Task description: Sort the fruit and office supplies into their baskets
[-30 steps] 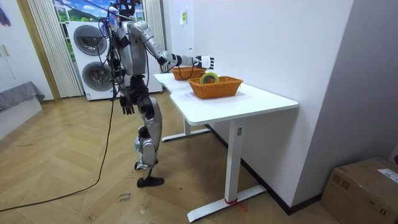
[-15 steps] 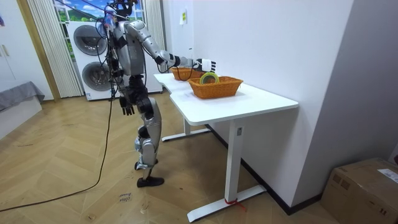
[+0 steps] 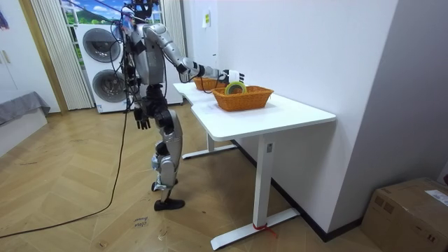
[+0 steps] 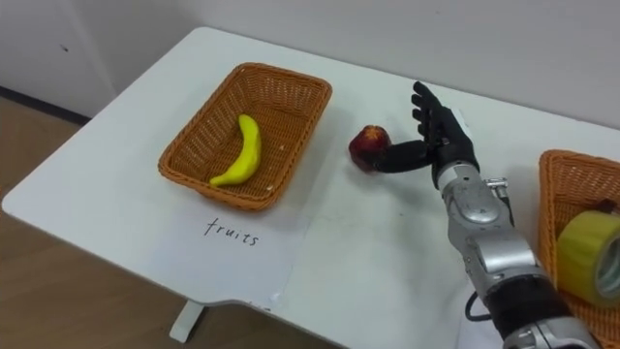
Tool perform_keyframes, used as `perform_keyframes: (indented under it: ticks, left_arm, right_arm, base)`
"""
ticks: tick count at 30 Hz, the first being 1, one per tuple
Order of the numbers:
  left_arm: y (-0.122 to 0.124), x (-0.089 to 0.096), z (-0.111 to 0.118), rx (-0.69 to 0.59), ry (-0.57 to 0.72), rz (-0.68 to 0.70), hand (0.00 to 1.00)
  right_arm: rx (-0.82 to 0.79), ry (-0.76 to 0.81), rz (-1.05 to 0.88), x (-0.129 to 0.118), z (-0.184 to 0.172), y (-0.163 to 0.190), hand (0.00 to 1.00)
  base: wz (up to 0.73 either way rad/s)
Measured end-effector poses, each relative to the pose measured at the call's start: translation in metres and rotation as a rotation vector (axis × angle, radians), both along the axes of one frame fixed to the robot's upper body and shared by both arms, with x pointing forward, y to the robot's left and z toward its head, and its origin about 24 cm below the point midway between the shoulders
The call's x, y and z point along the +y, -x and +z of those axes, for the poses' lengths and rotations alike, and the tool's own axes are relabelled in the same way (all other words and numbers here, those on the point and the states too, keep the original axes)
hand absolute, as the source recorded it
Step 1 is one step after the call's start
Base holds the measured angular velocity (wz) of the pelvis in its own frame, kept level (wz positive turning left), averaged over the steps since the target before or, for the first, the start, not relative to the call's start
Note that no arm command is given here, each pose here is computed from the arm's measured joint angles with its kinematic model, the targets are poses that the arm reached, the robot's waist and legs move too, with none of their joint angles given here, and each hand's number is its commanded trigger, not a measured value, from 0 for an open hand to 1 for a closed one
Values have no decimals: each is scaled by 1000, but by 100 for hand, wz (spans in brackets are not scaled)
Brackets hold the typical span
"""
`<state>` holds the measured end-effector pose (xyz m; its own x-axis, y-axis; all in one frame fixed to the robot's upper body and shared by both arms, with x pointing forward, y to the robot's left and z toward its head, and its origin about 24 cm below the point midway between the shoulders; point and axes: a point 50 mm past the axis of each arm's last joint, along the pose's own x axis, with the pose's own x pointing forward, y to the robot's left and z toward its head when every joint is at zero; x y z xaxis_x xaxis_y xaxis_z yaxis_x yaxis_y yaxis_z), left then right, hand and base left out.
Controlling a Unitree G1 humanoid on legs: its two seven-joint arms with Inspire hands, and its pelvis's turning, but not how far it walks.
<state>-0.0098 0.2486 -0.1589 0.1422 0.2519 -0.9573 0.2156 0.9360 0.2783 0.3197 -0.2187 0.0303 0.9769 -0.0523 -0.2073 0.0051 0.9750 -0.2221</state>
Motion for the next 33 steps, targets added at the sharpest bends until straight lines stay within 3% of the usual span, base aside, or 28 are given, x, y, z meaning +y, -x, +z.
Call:
perform_keyframes:
  ticks: [14, 33]
  left_arm:
    - [-15, 1, 0, -34, 25, -24, 0]
    - [-21, -3, -1, -51, 24, -36, 0]
  right_arm:
    - [67, 48, -60, -13, -13, 0, 0]
    - [5, 72, -53, -12, 2, -11, 0]
  base:
    - [3]
    - [-1]
